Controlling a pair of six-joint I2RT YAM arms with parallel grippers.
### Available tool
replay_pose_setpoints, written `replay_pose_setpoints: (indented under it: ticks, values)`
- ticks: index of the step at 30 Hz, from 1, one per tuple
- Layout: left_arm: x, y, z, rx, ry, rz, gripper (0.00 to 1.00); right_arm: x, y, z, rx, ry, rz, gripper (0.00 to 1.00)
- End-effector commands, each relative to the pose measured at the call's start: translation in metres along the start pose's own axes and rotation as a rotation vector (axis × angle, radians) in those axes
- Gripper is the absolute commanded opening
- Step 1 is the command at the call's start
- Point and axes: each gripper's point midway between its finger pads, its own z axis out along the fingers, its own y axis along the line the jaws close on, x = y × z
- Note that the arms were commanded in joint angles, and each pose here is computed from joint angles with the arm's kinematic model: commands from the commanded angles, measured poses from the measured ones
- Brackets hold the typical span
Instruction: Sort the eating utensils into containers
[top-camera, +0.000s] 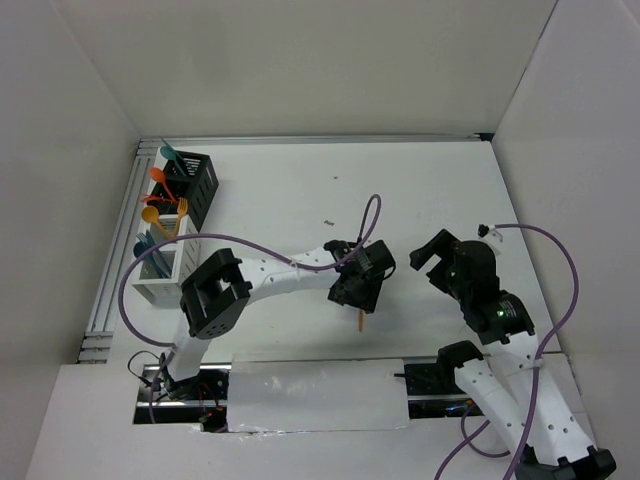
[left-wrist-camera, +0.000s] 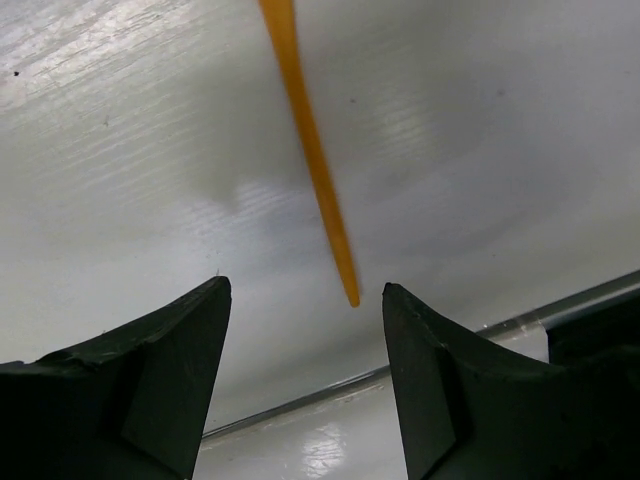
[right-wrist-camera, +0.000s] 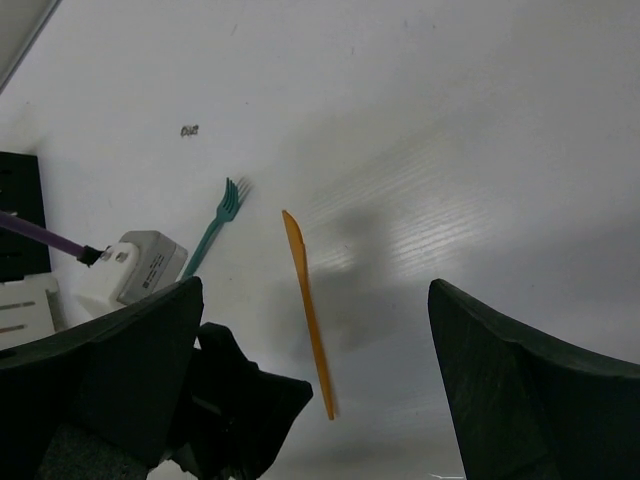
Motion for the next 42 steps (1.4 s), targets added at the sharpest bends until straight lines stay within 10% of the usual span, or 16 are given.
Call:
replay_pose_setpoints:
  ticks: [1, 13, 25, 36, 42]
  values:
    - [-0.004, 0.003, 0.011, -0.023, -0.025, -0.047, 0.74, -0.01, 0.001, -0.011, -0.005, -0.028, -0.005, 1.0]
    - [0.002, 0.014, 0.055, -0.141, -0.004, -0.025, 0.64, -0.011, -0.002, -0.011, -0.005, -0.052, 0.01, 1.0]
    - [-0.001, 0.036, 0.076, -0.048, -0.035, 0.184, 0.28, -0.016, 0.001, -0.017, -0.019, -0.067, 0.018, 1.0]
    - [-0.009, 0.04, 0.083, 0.011, -0.02, 0.258, 0.5, -0.013, 0.001, -0.011, -0.001, -0.048, 0.013, 0.99]
    - [-0.003, 0.052, 0.097, -0.053, 0.025, 0.262, 0.34, -0.016, 0.003, -0.01, -0.003, -0.06, 0.031, 0.99]
